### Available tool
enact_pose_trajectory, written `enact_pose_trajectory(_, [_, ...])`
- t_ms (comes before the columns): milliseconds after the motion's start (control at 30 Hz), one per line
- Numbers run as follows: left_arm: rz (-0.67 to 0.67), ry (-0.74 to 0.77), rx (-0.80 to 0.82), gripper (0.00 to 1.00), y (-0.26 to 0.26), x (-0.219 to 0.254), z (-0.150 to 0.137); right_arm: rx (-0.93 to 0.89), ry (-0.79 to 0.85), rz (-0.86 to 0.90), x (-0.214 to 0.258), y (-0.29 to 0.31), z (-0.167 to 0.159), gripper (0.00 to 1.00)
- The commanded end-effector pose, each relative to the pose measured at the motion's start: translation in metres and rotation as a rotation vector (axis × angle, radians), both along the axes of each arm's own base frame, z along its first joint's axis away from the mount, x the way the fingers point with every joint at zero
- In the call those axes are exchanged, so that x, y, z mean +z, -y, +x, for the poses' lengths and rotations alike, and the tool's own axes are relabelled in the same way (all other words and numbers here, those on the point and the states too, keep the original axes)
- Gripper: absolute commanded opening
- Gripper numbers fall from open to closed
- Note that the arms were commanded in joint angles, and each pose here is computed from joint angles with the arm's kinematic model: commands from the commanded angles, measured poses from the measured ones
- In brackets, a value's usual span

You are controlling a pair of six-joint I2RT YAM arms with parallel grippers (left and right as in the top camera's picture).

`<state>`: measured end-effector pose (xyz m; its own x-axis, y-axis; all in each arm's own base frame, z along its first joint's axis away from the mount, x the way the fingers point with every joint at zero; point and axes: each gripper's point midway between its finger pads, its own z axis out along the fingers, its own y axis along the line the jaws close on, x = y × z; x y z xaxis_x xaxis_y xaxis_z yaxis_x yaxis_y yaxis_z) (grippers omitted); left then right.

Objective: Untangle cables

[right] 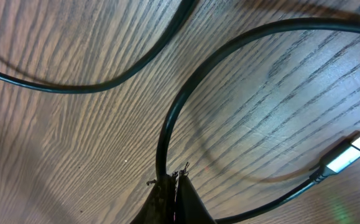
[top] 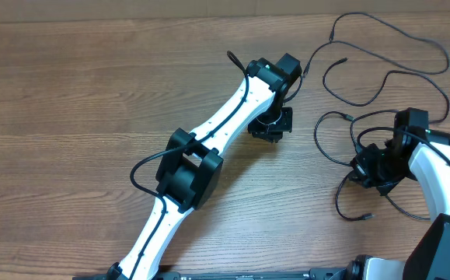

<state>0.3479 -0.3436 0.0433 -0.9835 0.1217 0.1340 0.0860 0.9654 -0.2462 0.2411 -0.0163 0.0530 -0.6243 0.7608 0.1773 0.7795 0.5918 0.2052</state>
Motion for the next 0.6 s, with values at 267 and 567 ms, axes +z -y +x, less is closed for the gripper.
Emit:
enact_pose_trajectory(267, [0.016,-0.011,0.002,0.12,-0.003,-0.007,-0.002,-0.019,-0.013,-0.061,-0.013,0.002,-0.004,0.04])
enact_pose_trajectory(567, [0.016,-0.012,0.002,0.12,-0.003,-0.007,-0.002,-0.024,0.098,-0.051,-0.022,0.001,0.018,0.04])
